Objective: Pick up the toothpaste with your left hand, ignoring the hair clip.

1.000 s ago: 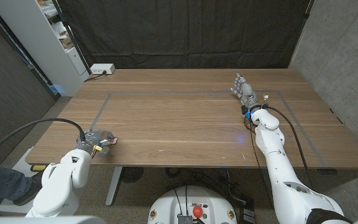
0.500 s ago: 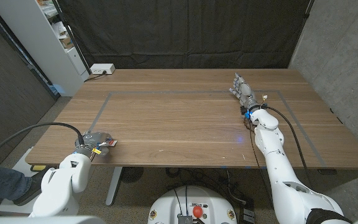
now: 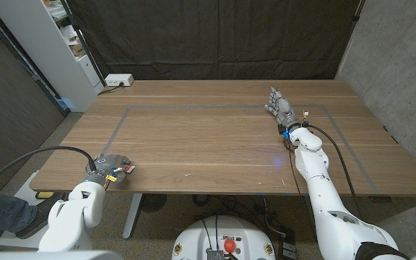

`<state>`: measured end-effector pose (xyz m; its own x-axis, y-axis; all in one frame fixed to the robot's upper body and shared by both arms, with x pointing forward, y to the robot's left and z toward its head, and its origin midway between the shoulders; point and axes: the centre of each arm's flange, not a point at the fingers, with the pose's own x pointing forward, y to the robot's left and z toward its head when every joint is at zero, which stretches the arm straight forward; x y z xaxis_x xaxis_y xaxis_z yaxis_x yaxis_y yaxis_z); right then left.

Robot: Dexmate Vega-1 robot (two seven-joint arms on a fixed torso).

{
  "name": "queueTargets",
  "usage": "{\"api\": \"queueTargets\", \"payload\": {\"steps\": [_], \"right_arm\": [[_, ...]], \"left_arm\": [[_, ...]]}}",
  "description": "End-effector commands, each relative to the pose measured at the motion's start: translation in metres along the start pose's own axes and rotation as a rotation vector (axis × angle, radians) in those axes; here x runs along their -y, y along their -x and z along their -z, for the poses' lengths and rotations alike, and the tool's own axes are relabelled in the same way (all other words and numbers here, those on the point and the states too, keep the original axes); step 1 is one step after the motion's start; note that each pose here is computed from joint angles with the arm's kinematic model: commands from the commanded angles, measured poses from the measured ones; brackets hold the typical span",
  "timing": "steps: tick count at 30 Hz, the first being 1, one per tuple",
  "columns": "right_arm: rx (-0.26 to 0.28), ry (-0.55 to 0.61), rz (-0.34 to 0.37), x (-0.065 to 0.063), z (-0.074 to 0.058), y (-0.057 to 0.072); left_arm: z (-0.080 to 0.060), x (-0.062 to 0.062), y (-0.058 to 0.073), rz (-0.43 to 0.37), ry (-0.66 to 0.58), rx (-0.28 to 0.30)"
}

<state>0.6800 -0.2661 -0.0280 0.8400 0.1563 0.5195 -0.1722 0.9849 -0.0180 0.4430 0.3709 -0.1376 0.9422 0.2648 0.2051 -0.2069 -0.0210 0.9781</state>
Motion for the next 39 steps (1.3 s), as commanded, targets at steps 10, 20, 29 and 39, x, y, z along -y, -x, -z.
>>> {"api": "queueTargets", "payload": {"steps": [10, 20, 29, 39], "right_arm": [[-0.005, -0.015, 0.006, 0.004, 0.006, 0.001], [-0.003, -0.021, 0.015, 0.006, 0.007, 0.004], [0.006, -0.023, 0.020, 0.008, 0.005, 0.006], [0.019, -0.022, 0.019, 0.007, 0.000, 0.007]], "left_arm": [[-0.010, 0.000, -0.002, -0.009, 0.011, 0.008], [-0.012, -0.004, -0.006, -0.011, 0.004, 0.015], [-0.013, -0.009, -0.008, -0.018, 0.008, 0.018], [-0.013, -0.015, -0.011, -0.012, 0.010, 0.012]]}}
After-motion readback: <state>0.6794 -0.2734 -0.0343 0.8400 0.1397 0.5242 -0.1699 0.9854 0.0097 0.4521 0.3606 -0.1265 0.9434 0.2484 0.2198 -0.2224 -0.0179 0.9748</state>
